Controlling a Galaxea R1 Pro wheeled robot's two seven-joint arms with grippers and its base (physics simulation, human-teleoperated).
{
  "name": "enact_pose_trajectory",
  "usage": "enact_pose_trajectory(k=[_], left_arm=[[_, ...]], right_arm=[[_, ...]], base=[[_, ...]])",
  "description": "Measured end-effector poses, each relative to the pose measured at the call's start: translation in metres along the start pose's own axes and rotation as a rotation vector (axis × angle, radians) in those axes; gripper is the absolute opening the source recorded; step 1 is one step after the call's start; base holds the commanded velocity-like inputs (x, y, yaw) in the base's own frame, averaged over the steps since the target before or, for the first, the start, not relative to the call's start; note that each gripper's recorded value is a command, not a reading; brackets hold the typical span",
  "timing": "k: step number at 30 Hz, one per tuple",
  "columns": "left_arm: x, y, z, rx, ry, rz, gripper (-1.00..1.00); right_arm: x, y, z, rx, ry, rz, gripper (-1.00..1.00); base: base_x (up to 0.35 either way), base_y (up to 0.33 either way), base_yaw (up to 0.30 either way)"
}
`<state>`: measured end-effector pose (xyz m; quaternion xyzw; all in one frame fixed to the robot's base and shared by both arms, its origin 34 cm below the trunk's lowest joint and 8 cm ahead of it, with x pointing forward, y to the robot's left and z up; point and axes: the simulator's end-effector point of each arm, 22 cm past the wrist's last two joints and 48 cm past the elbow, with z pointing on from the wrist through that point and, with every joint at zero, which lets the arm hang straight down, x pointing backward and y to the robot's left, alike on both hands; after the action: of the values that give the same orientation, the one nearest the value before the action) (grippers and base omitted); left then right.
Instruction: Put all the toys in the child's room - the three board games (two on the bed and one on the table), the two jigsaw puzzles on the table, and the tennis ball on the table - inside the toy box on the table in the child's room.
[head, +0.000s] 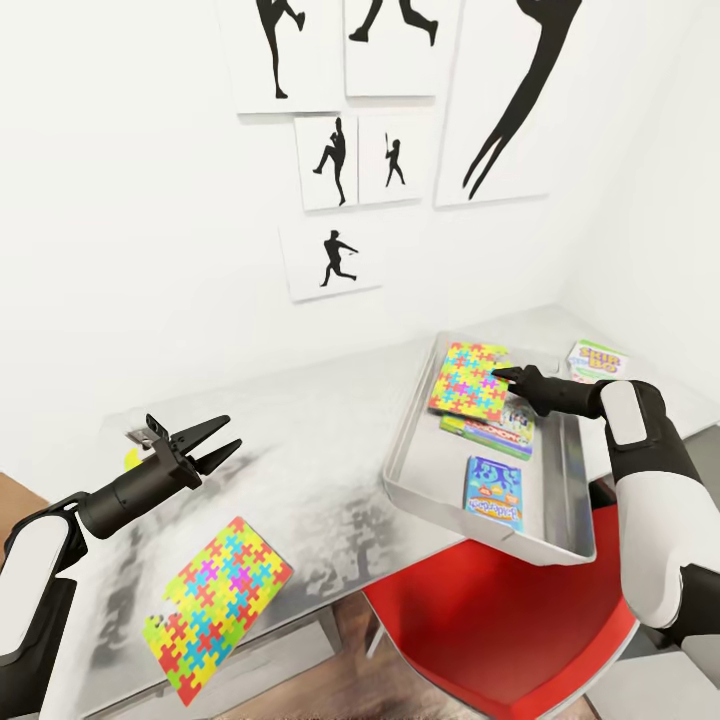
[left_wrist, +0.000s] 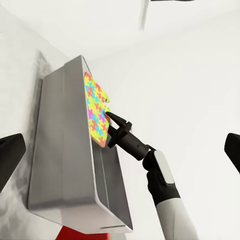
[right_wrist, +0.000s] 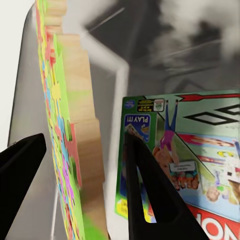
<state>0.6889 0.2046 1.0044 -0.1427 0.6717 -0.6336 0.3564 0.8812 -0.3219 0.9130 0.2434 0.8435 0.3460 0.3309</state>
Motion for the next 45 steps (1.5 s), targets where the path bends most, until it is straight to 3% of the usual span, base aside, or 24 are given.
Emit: enact_pose_trajectory(k=[45], left_arm=[[0.004, 0.019, 0.001, -0.021, 0.007, -0.027, 1.0]], right_arm=[[0.011, -0.021, 0.015, 0.028, 0.023, 0.013, -1.0]], base=[[0.0, 0.0, 0.004]])
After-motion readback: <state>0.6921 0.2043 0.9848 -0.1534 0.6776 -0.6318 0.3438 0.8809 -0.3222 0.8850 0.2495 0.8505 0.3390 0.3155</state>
